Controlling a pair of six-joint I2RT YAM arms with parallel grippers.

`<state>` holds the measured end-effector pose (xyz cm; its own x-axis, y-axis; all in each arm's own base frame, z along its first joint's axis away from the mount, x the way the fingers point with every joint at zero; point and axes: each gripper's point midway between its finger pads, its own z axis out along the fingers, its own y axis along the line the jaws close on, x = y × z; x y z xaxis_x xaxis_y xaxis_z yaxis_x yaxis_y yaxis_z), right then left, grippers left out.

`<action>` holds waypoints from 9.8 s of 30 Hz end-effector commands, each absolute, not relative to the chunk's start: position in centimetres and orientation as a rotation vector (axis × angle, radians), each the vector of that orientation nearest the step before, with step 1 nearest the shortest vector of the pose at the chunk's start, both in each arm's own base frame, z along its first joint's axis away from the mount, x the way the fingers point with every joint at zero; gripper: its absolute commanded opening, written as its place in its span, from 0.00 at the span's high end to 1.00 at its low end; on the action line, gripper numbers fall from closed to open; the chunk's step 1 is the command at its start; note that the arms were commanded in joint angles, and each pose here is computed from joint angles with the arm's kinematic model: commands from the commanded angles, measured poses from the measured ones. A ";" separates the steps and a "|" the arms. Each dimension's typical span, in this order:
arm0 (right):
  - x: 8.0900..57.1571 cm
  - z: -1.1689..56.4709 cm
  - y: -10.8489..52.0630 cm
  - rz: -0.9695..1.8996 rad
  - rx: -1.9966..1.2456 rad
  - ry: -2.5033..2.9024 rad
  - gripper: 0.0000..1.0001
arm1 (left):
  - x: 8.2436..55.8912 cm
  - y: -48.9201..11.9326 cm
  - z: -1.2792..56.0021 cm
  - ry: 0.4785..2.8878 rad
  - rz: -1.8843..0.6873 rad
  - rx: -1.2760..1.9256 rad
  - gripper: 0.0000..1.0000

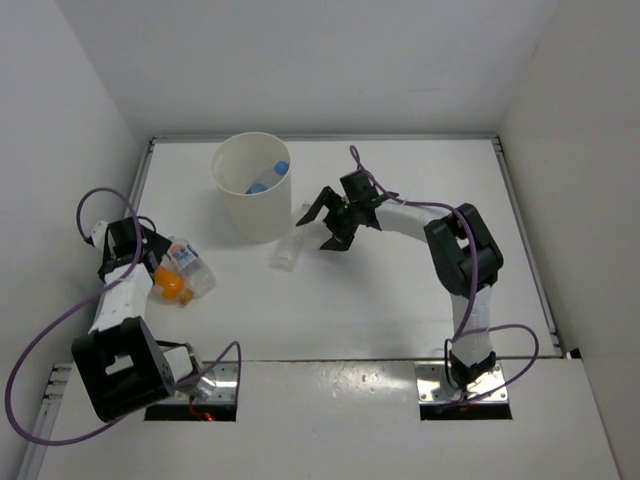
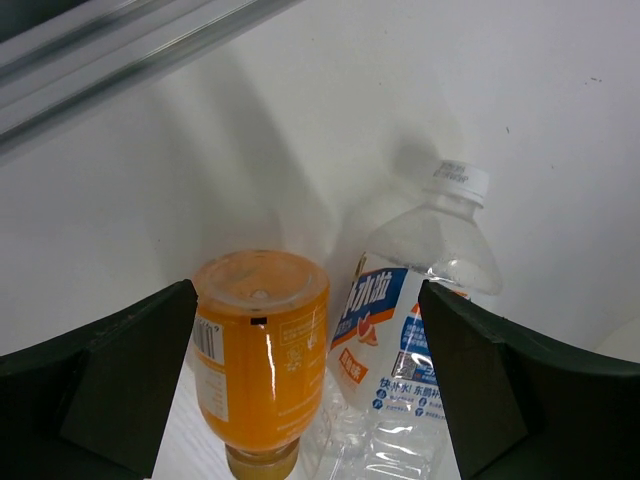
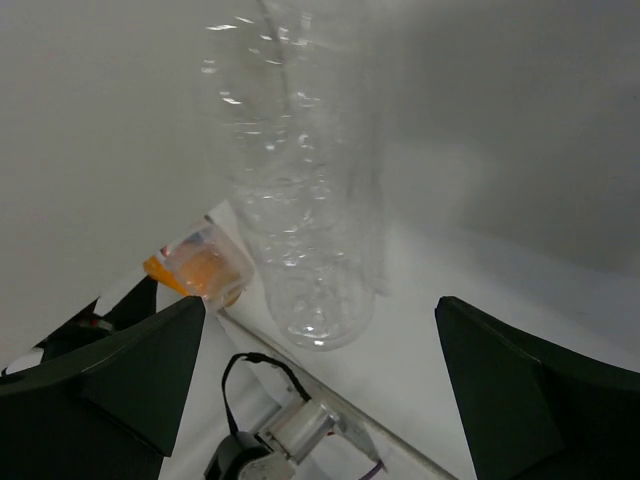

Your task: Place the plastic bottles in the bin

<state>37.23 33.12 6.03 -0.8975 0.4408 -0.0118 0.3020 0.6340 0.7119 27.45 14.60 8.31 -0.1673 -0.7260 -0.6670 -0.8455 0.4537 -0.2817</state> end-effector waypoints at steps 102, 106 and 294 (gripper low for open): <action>34.5 -3.7 34.0 1.335 0.692 2.848 0.73 | 26.0 0.2 20.3 1.877 -0.193 -0.569 0.00; 35.4 -1.8 32.2 1.333 0.736 2.770 0.93 | 25.9 0.2 20.1 1.886 -0.191 -0.571 0.00; 46.4 38.8 31.0 0.969 -0.002 1.876 0.00 | 42.7 -9.5 37.2 1.621 0.150 -0.381 0.19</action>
<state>46.94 31.67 36.21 -0.5531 0.3584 -0.7521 -0.3725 0.7011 0.6080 42.61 -10.14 34.51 -0.1177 -0.1689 -0.9786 -0.3163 0.9405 -0.1243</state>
